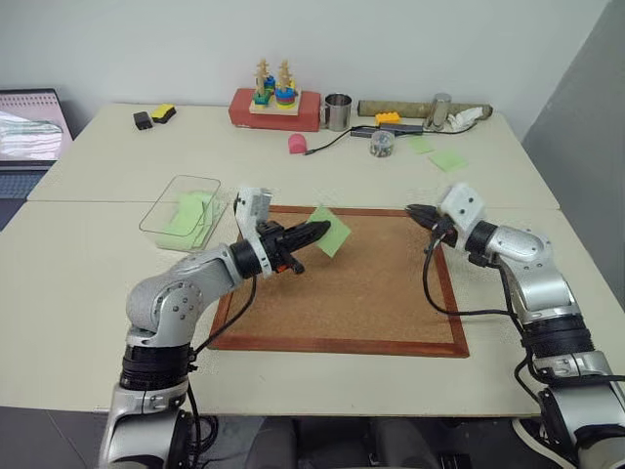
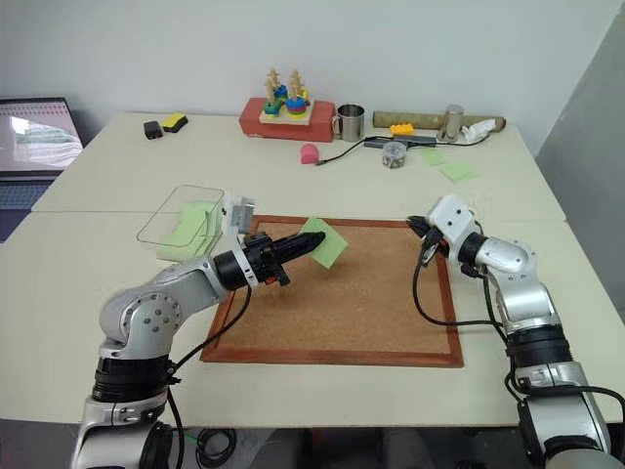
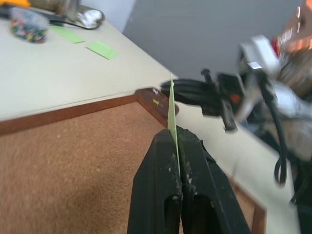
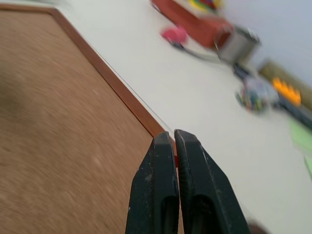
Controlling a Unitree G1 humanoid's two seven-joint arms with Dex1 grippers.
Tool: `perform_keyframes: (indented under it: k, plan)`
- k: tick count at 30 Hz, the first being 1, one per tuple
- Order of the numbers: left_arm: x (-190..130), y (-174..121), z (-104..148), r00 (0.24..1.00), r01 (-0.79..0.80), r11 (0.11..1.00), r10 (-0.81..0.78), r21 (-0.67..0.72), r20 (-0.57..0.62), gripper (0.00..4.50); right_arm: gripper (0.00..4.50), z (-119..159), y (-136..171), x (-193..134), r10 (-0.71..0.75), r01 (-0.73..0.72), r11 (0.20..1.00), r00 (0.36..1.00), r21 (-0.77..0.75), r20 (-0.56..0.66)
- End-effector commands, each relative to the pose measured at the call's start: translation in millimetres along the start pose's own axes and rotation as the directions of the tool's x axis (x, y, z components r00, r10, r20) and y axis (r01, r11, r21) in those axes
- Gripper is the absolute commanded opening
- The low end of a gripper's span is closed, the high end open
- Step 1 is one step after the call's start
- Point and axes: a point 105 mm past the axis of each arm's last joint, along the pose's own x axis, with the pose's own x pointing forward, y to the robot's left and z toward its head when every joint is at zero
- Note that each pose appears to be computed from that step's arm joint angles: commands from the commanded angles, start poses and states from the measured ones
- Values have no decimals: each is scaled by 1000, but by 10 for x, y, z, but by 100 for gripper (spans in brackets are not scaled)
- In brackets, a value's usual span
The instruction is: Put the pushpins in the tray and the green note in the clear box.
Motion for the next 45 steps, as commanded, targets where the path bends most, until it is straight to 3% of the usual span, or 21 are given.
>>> perform_keyframes:
  k: [1, 6, 10, 18, 22, 26, 29, 34, 38, 41, 45]
  plan:
    - [119, -255, 188, 994, 104, 964, -105, 243, -9, 7, 0, -30, -372, -60, -161, 162, 975, 987, 154, -20]
    - [228, -384, 156, 988, 149, 939, -152, 310, -14, 7, 0, -139, -608, -73, -284, 293, 921, 956, 256, -71]
    - [229, -402, 104, 986, 162, 934, -161, 317, -30, 7, 0, -239, -649, -79, -296, 317, 884, 948, 343, -112]
    - [201, -335, 92, 989, 148, 934, -144, 325, -37, 0, 161, -301, -635, -75, -274, 302, 853, 953, 425, -127]
    - [203, -316, 73, 991, 135, 936, -131, 324, -35, 0, 265, -306, -633, -85, -268, 295, 853, 955, 431, -124]
    - [184, -272, 105, 994, 109, 943, -108, 315, -20, 0, 347, -208, -688, -113, -284, 290, 859, 956, 422, -80]
    - [104, -90, 212, 999, 20, 956, -28, 293, 23, 0, 405, 112, -525, -59, -174, 143, 921, 983, 361, 54]
    - [-84, 422, 420, 967, -251, 923, 226, 292, 119, 0, 405, 546, 67, -74, 139, -192, 946, 968, 261, 211]
    - [-490, 1030, 580, 801, -598, 747, 562, 289, 205, 0, 405, 1023, 635, -185, 349, -432, 882, 868, 189, 354]
    - [-798, 1274, 639, 662, -748, 603, 706, 277, 252, 0, 405, 1273, 895, -261, 418, -521, 837, 807, 167, 417]
    - [-1445, 1549, 620, 372, -914, 296, 884, 277, 284, 0, 405, 1591, 1259, -380, 509, -631, 766, 712, 123, 484]
